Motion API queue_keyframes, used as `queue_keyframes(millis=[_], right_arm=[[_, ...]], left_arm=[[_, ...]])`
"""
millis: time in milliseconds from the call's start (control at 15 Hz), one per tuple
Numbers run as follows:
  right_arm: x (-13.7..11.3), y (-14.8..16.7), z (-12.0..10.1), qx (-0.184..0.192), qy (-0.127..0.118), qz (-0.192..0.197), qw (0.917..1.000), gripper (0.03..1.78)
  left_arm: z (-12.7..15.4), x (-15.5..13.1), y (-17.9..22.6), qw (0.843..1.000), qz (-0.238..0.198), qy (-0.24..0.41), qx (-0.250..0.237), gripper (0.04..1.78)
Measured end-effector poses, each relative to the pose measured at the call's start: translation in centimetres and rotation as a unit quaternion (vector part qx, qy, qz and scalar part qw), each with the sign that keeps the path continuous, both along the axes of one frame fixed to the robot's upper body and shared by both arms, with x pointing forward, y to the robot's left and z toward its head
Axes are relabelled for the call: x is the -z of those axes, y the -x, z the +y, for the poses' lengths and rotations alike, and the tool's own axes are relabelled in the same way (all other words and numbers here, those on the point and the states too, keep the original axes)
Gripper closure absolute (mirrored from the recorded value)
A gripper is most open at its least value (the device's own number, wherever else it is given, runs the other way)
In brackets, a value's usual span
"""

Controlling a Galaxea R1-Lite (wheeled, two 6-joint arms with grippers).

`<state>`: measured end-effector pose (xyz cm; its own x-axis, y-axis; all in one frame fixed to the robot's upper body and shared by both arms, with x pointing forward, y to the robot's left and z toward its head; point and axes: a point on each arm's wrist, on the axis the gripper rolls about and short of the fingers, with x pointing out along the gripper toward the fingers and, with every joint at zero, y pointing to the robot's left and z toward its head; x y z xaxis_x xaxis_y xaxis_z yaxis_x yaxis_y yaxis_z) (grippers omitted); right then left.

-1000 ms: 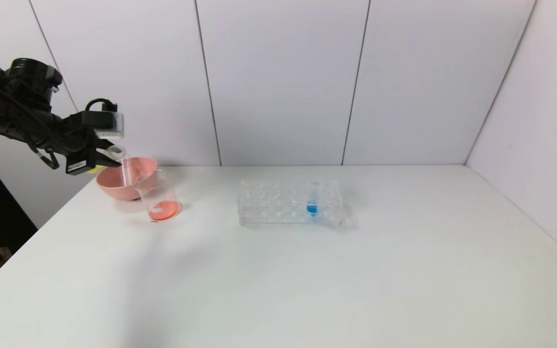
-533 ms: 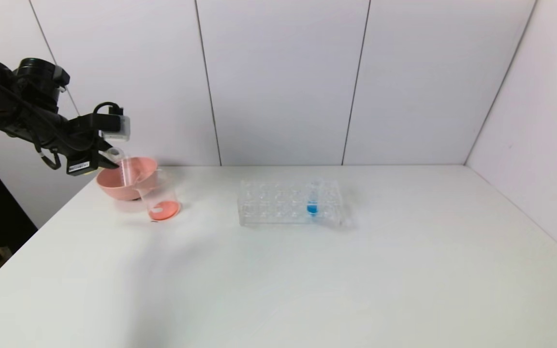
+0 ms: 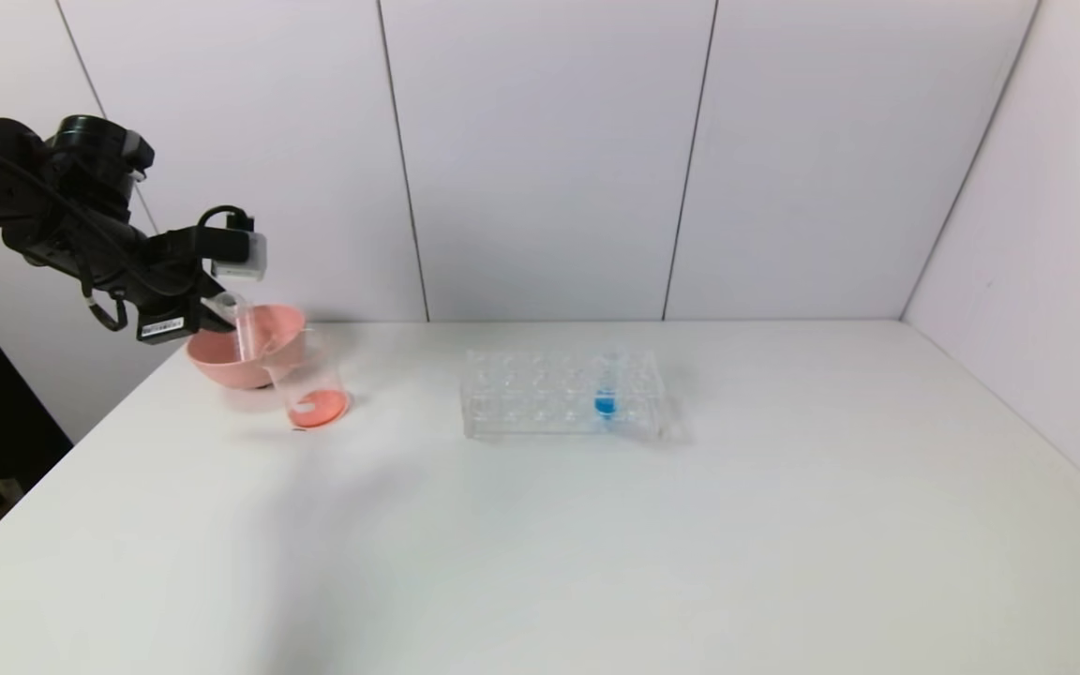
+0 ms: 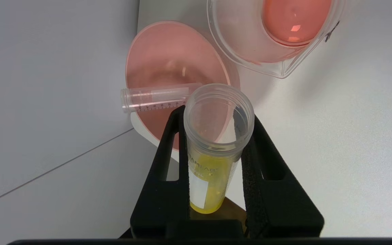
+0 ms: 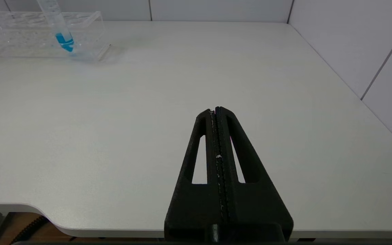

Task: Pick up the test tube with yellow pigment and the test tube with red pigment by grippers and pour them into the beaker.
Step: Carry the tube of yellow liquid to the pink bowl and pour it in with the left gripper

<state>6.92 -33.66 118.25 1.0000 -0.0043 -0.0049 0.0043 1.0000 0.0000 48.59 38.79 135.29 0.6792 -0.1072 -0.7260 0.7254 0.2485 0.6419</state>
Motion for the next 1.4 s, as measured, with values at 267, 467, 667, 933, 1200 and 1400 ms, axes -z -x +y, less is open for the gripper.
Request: queue_keyframes(millis=[267, 467, 667, 933, 1200, 1400], right_arm=[[0.0, 0.0, 0.0, 0.000, 0.000, 0.000, 1.0000, 1.70], [0.0, 0.0, 0.0, 0.000, 0.000, 0.000, 1.0000, 1.70], [0.0, 0.0, 0.0, 0.000, 0.000, 0.000, 1.0000, 1.70], [0.0, 0.0, 0.0, 0.000, 0.000, 0.000, 1.0000, 1.70], [0.0, 0.0, 0.0, 0.000, 0.000, 0.000, 1.0000, 1.70], [0.0, 0.0, 0.0, 0.000, 0.000, 0.000, 1.0000, 1.70]], left_arm=[[-0.1, 0.0, 0.1, 1.000, 0.006, 0.000, 0.000, 1.37], [-0.1, 0.0, 0.2, 1.000, 0.006, 0.001, 0.000, 1.37], [-0.2, 0.0, 0.2, 1.000, 0.005, 0.001, 0.001, 1.37], [-0.9, 0.0, 0.0, 1.000, 0.010, -0.009, -0.020, 1.37], [-1.6, 0.1, 0.0, 0.999, 0.017, -0.020, -0.033, 1.37], [-2.3, 0.2, -0.1, 0.998, 0.021, -0.041, -0.053, 1.37]])
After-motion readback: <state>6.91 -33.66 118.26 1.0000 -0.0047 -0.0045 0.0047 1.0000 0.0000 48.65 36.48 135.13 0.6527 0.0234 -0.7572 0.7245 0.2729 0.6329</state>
